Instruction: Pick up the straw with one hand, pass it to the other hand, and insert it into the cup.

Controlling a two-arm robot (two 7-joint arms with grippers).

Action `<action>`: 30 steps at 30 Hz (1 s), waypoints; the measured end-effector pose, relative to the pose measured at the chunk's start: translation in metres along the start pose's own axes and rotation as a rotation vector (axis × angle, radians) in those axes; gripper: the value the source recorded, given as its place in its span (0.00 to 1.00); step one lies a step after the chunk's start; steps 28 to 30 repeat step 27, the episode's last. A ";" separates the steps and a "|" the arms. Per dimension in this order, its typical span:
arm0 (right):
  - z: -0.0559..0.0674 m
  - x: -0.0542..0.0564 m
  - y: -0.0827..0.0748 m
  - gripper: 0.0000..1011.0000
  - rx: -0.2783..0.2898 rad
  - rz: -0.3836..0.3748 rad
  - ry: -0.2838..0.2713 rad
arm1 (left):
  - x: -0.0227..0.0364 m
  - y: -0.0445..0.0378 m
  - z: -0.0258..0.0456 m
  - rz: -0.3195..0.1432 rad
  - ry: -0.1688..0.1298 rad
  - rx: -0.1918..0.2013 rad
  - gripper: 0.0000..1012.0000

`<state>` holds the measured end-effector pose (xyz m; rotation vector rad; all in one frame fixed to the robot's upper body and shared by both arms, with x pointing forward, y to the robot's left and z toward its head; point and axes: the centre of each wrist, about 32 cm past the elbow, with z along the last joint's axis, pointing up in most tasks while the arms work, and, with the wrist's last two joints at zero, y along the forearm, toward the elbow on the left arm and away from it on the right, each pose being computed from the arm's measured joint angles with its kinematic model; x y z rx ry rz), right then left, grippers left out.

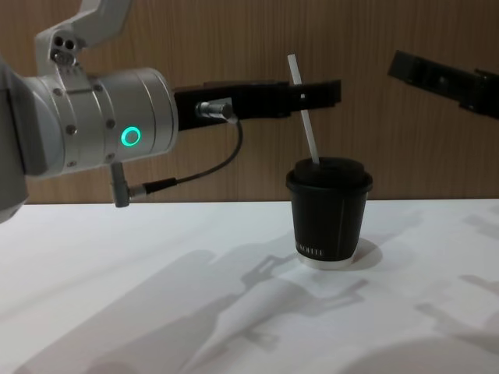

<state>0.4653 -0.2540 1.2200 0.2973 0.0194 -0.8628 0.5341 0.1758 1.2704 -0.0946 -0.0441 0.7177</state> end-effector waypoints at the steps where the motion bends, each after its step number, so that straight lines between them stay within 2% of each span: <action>1: 0.000 -0.001 0.000 0.99 -0.001 -0.001 0.005 | -0.0007 0.0010 0.0002 -0.003 0.002 -0.006 0.99; 11: -0.002 -0.005 0.000 0.99 -0.013 -0.015 0.052 | -0.0037 0.0053 0.0006 -0.014 0.011 -0.030 0.99; 30: -0.002 -0.007 -0.001 0.99 -0.019 -0.022 0.076 | -0.0054 0.0079 0.0010 -0.021 0.016 -0.044 0.99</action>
